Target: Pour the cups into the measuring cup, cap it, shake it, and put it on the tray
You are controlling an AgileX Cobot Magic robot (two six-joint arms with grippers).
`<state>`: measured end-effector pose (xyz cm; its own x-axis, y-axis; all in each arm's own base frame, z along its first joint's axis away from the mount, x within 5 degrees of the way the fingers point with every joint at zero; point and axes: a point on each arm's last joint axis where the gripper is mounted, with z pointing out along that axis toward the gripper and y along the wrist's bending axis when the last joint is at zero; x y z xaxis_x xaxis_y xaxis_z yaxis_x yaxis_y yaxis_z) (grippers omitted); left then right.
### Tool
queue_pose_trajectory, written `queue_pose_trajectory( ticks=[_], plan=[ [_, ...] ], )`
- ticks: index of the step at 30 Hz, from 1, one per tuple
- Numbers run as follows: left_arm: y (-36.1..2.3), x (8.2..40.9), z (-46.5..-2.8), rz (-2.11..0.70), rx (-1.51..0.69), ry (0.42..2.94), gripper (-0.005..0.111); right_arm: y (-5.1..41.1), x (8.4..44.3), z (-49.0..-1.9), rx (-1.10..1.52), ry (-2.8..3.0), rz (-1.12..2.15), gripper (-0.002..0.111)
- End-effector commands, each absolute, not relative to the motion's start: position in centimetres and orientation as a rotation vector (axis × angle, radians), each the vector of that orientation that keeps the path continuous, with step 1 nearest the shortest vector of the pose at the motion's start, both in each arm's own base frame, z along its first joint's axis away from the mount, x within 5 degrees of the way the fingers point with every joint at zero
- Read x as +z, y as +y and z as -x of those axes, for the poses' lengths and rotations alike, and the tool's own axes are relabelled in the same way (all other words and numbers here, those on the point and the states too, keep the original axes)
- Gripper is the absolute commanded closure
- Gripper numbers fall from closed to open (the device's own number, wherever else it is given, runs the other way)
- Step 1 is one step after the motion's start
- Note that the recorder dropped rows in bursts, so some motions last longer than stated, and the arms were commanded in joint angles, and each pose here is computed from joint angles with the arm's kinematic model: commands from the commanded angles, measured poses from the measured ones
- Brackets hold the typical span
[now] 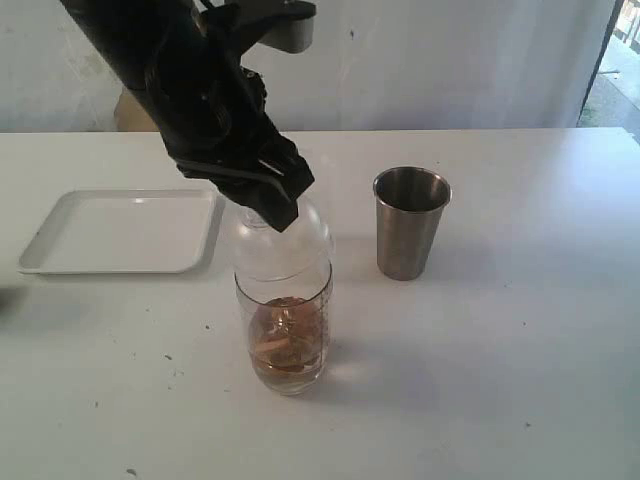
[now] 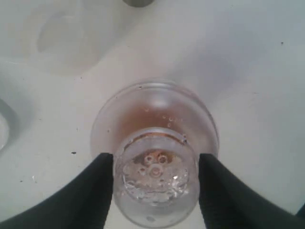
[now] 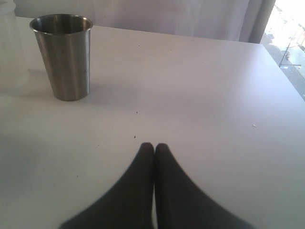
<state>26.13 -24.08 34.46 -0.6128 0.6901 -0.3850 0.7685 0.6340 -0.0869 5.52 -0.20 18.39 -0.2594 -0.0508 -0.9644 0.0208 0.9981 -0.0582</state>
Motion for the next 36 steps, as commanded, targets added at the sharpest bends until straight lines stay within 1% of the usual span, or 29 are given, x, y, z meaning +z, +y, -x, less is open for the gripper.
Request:
queue_pose_trajectory(
  ticks=[1, 17, 21, 26, 29, 34, 36],
  plan=[
    [-24.3, 33.8, -25.7, -1.175, -0.392, 2.569, 0.107, -0.2, 18.3, -5.5, -0.062, 1.824, 0.01, 0.108],
    [-24.0, 33.7, -25.7, -1.236, -0.343, 2.536, 0.107, -0.2, 18.3, -5.5, -0.062, 1.824, 0.01, 0.108],
    [-23.9, 34.9, -25.8, -1.235, -0.341, 2.489, 0.107, -0.2, 18.3, -5.5, -0.062, 1.824, 0.01, 0.108],
    [-23.9, 37.4, -25.9, -1.204, -0.347, 2.408, 0.107, -0.2, 18.3, -5.5, -0.062, 1.824, 0.01, 0.108],
    [-23.7, 38.6, -25.9, -1.14, -0.344, 2.397, 0.107, -0.2, 18.3, -5.5, -0.062, 1.824, 0.01, 0.108],
    [-23.6, 38.8, -25.8, -1.091, -0.362, 2.416, 0.107, -0.2, 18.3, -5.5, -0.062, 1.824, 0.01, 0.108],
    [-23.6, 38.4, -25.8, -1.092, -0.359, 2.43, 0.107, -0.2, 18.3, -5.5, -0.062, 1.824, 0.01, 0.108]
  ],
)
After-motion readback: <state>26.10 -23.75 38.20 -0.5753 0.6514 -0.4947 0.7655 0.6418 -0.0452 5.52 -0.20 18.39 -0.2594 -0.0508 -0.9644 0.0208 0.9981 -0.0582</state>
